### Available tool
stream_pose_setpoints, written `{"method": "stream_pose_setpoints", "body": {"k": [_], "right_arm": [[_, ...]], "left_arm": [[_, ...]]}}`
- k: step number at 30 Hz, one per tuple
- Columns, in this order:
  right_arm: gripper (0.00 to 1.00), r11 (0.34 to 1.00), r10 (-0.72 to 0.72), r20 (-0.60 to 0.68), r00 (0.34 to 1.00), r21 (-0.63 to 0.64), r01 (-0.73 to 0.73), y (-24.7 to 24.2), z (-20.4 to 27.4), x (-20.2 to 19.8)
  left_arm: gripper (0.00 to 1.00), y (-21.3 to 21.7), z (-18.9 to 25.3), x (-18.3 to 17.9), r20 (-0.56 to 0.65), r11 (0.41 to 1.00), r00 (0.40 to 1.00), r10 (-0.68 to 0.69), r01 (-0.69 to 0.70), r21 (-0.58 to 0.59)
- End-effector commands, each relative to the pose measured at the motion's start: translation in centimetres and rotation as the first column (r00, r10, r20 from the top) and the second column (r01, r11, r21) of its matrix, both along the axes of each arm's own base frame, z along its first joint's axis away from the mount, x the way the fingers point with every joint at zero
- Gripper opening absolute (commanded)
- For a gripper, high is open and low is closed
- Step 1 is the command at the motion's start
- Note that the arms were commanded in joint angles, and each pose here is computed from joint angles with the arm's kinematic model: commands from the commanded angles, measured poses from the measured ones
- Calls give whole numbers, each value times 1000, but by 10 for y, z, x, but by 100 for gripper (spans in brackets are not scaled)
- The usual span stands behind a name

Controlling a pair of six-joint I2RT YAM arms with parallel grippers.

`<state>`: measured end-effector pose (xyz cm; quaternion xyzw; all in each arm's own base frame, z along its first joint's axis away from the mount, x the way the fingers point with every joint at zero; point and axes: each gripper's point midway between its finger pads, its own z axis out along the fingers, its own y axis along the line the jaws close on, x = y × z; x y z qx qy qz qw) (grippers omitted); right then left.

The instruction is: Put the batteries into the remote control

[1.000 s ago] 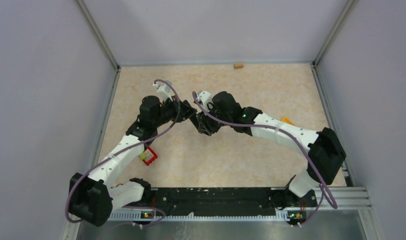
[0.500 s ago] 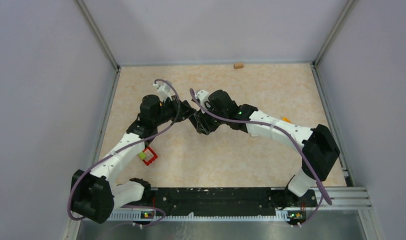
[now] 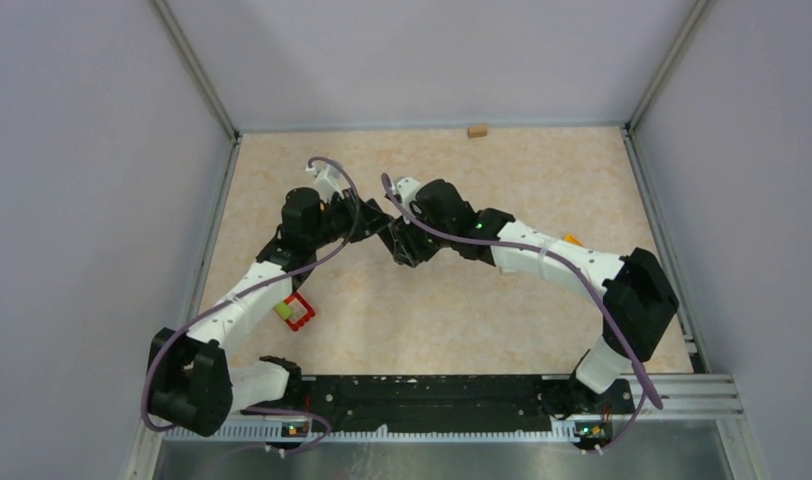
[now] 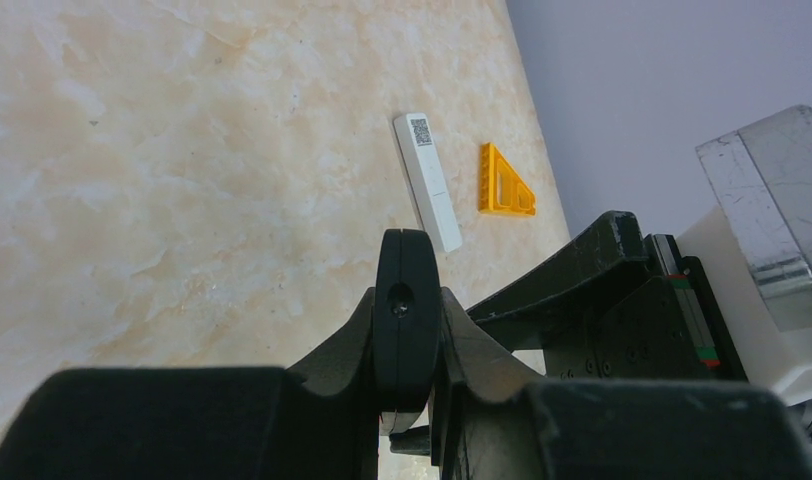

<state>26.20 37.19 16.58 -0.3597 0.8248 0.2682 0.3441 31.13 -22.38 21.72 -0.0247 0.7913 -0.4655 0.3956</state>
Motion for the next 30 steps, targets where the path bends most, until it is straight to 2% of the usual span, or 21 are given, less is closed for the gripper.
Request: {"method": "stream_pose_setpoints", "body": {"k": [1,5,9,14,18,20,25,28,30], "right_arm": [[41,969,-87,189,978,243,39,43,71,40],[41,962,-127,169,977,263,79,43,70,44],[45,969,-131,139,982,229,97,35,58,40],[57,981,-110,97,989,169,92,15,39,22],[59,987,-138,65,988,93,132,-6,27,16],[63,987,-145,73,987,87,139,-14,30,14],[89,977,-139,109,984,177,118,-21,59,3],[92,946,-168,74,983,292,140,-24,80,1],[93,901,-154,31,988,414,128,-21,98,-5]], "left_arm": [[0,-48,21,-60,-97,937,948,-304,280,-207],[0,-51,22,-60,-99,928,944,-316,286,-237],[0,-45,36,-50,-70,933,954,-291,266,-244],[0,-28,51,-29,-78,936,965,-250,220,-275],[0,-12,55,-9,-100,937,973,-206,167,-308],[0,-5,54,-1,-102,940,977,-185,146,-307],[0,4,55,9,-97,943,981,-166,129,-308],[0,9,56,13,-92,944,983,-157,122,-306],[0,11,58,14,-94,943,983,-155,119,-310]]}}
